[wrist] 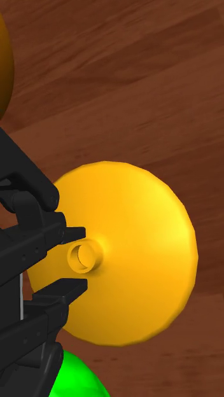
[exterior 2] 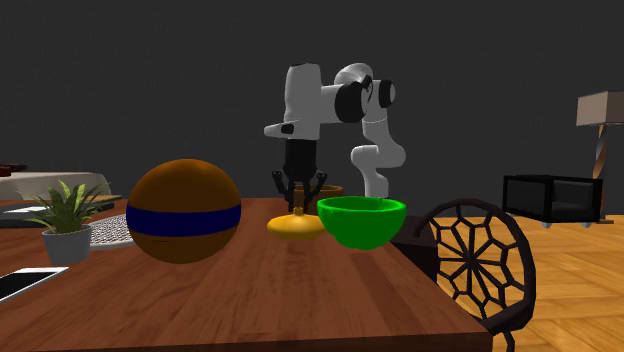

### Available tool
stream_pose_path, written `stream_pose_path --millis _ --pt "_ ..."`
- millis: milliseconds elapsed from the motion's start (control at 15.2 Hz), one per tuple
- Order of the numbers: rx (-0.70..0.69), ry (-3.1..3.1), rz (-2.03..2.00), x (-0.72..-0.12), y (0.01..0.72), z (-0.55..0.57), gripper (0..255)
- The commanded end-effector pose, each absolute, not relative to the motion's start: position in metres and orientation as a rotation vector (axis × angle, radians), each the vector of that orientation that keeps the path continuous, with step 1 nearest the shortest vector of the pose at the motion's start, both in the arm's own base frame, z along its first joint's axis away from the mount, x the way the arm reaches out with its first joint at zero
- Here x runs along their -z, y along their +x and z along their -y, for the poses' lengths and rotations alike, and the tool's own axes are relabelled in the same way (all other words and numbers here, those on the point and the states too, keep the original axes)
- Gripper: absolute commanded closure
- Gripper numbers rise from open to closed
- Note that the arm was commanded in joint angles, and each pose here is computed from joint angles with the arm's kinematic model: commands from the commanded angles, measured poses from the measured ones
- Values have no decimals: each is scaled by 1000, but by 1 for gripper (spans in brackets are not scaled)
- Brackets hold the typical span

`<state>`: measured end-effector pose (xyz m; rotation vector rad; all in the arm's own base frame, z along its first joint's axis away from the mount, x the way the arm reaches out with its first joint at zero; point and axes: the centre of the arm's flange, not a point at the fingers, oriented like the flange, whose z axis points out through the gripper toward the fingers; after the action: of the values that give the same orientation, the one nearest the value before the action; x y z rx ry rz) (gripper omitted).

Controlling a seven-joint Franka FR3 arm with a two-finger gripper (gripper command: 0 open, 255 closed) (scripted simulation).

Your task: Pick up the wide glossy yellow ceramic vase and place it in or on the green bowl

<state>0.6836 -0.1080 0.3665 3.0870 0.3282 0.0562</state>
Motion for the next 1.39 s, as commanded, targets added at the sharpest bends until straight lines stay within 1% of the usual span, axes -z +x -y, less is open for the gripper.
stream_pose_path --millis 0,1320 --pt "-55 3087 -328 -371 683 108 255" --pt "-55 3087 -328 -477 683 108 255"
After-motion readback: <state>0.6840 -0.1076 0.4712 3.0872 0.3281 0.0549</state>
